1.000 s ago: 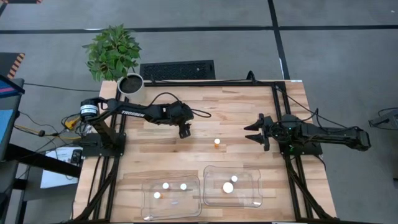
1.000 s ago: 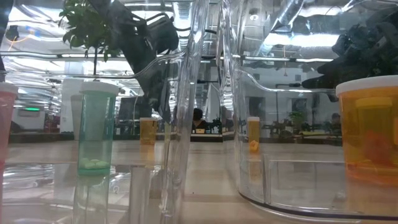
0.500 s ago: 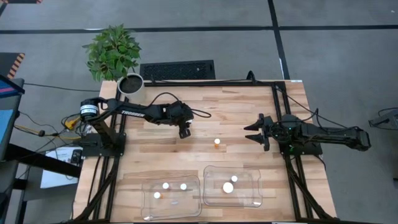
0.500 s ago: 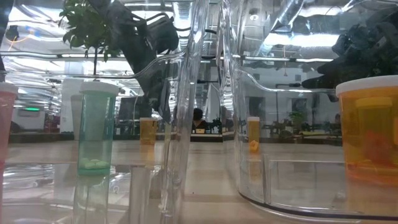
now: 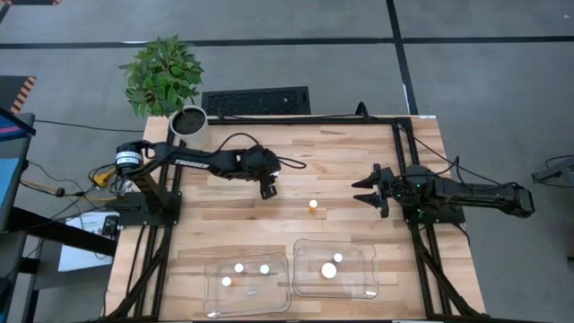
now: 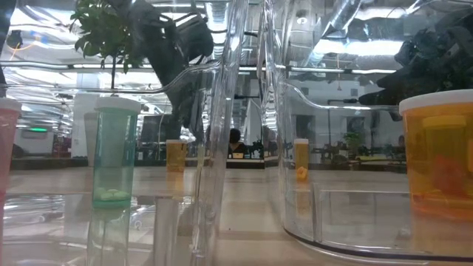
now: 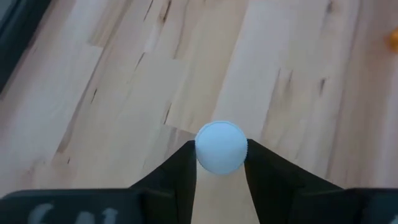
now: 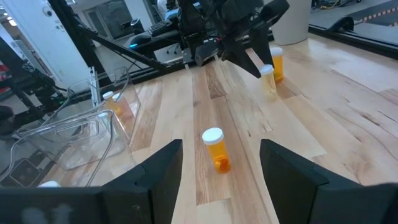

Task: Pick and place medicine bottles into bin by pill shape (circle, oval)
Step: Put the yellow tablet bottle into the left transparent bin

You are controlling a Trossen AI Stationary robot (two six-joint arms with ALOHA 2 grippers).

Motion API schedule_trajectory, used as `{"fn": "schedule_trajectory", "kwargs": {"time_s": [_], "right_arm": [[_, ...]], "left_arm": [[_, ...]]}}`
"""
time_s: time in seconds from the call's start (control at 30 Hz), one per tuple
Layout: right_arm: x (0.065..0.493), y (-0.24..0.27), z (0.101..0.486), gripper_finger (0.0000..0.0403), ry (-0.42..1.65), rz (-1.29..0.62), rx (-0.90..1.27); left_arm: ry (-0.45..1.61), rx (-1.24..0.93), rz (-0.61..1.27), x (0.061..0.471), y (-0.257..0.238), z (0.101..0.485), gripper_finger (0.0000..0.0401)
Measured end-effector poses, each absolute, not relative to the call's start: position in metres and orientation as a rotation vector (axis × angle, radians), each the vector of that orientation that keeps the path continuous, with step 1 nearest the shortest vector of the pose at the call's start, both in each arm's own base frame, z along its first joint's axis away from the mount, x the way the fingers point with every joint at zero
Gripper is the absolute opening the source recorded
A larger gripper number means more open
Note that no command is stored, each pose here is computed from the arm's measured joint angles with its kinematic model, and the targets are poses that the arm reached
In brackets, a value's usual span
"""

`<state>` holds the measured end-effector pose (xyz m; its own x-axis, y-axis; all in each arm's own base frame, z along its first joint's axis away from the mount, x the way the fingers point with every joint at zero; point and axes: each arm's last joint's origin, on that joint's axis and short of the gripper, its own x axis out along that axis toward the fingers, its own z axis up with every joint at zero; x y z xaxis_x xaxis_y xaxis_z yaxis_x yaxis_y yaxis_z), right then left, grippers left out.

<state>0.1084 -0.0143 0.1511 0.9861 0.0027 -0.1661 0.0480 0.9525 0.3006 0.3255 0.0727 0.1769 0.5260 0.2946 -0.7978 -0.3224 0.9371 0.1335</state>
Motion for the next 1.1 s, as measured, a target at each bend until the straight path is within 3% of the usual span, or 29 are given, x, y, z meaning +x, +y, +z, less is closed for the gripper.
{"fn": "schedule_trajectory", "kwargs": {"time_s": [0.27,0.63,1.1], "right_arm": [[0.108,-0.014,0.151,0.0225,0.166,-0.023,0.309],[0.108,-0.014,0.151,0.0225,0.166,-0.023,0.309],[0.108,-0.014,0.151,0.0225,0.166,-0.023,0.31]], "left_arm": [[0.954,-0.05,0.308,0.343,0.04,0.23,0.0111],[0.88,-0.098,0.143,0.34,-0.081,0.307,0.011],[0.817,-0.252,0.141,0.262,-0.218,0.311,0.011]]}}
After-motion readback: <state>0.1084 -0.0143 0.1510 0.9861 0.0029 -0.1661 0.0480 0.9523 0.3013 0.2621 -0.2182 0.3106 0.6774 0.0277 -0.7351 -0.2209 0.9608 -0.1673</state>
